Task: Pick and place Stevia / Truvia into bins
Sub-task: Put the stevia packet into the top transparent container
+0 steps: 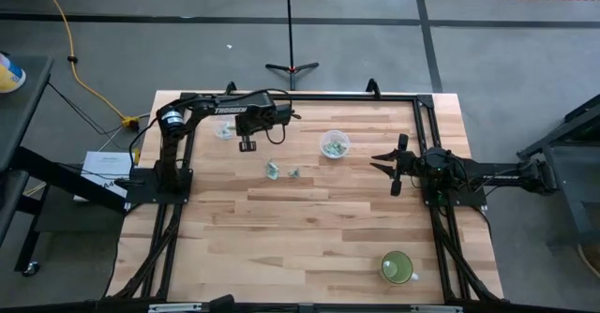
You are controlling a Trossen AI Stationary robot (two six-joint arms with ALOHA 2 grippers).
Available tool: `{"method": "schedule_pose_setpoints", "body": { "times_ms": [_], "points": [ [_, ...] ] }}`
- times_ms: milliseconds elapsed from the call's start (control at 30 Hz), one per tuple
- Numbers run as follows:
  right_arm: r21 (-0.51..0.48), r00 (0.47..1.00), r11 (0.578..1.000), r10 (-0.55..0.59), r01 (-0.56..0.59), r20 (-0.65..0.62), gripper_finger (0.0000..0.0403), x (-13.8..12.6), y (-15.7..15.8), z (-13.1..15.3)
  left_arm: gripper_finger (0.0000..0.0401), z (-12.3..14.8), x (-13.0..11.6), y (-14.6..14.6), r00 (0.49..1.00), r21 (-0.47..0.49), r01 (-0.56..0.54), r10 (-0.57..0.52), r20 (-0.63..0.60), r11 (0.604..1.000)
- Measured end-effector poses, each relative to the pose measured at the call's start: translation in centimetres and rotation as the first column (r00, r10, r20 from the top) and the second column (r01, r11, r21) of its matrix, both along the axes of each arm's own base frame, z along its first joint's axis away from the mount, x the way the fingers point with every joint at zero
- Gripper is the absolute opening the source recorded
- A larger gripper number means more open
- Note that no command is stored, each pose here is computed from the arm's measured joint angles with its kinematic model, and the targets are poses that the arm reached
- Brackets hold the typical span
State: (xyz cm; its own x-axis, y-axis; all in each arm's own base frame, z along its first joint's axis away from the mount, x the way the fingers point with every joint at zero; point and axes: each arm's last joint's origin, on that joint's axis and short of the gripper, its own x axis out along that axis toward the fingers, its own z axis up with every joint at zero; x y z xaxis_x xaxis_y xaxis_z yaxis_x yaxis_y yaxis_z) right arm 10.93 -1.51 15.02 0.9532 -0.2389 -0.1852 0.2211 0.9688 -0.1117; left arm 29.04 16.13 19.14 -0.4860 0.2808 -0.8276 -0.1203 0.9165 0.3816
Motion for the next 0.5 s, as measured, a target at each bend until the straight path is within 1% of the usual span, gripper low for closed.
{"method": "schedule_pose_setpoints", "body": {
  "times_ms": [67,133,233,367,500],
  "points": [
    [0.000,1.000,1.000,0.000,0.000,0.000,0.0083,0.0,0.0,0.0,0.0037,0.2,-0.3,0.0,0.999,0.027,0.007,-0.006,-0.038,1.000],
    [0.000,1.000,1.000,0.000,0.000,0.000,0.0083,0.0,0.0,0.0,0.0033,0.2,-0.4,0.1,0.999,0.029,0.004,-0.003,-0.054,1.000],
    [0.000,1.000,1.000,0.000,0.000,0.000,0.0083,0.0,0.0,0.0,0.0033,0.2,-0.7,0.6,0.998,0.036,-0.024,0.026,-0.050,0.999],
    [0.000,1.000,1.000,0.000,0.000,0.000,0.0083,0.0,0.0,0.0,0.0034,-0.3,-1.6,1.6,0.997,0.028,-0.066,0.067,-0.047,0.997],
    [0.000,1.000,1.000,0.000,0.000,0.000,0.0083,0.0,0.0,0.0,0.0048,-0.8,-2.7,2.5,0.991,-0.001,-0.114,0.114,-0.072,0.993]
  ]
}}
